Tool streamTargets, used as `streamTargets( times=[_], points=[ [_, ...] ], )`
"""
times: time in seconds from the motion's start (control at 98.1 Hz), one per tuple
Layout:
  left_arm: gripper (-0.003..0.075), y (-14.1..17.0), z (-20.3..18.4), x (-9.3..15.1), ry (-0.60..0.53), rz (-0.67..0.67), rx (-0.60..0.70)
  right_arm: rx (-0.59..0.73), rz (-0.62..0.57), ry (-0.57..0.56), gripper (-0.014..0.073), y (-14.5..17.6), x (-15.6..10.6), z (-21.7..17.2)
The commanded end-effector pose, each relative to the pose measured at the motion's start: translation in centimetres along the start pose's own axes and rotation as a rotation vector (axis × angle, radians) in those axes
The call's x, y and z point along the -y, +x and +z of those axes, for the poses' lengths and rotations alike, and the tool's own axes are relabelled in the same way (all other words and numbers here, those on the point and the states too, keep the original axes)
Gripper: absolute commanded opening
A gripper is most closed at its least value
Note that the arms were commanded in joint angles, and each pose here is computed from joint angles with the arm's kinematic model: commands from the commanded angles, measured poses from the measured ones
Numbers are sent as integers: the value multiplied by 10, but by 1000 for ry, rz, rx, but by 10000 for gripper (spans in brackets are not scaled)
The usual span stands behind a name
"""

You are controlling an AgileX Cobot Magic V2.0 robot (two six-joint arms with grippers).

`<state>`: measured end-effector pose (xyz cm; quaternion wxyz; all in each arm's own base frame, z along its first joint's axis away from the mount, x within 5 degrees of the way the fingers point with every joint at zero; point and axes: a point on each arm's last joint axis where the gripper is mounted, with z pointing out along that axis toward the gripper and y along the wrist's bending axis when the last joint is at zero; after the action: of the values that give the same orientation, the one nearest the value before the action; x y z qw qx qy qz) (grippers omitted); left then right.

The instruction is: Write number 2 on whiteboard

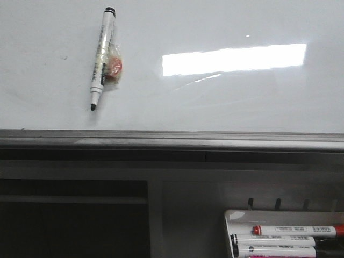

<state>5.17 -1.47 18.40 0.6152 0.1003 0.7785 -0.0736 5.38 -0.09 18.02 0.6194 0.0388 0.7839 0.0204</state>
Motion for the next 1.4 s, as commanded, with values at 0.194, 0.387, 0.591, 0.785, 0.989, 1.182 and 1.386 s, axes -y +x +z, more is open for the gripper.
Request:
streamTargets(
  times=[0.194,0.387,0.591,0.785,0.989,1.182,1.386],
  points=[
    [-20,-3,-1,-1,-11,-12,86,28,0,3,-71,4,1,1],
    [-20,-3,-1,-1,-11,-12,86,28,0,3,-71,4,1,1],
    [-20,-3,-1,-1,-12,-10,86,20,0,4,-71,5,1,1],
    [-20,-10,-2,-1,-8,-65,157,28,-250,80,-71,3,7,1],
    [-20,-20,-4,-1,37,-371,275,191,-534,108,-71,-12,5,-1],
    [-20,-25,-6,-3,60,-598,331,547,-567,-22,-71,-38,-15,-12],
    [-20,-27,-6,-4,95,-800,335,580,3,-151,-71,-44,-13,-15]
  ],
)
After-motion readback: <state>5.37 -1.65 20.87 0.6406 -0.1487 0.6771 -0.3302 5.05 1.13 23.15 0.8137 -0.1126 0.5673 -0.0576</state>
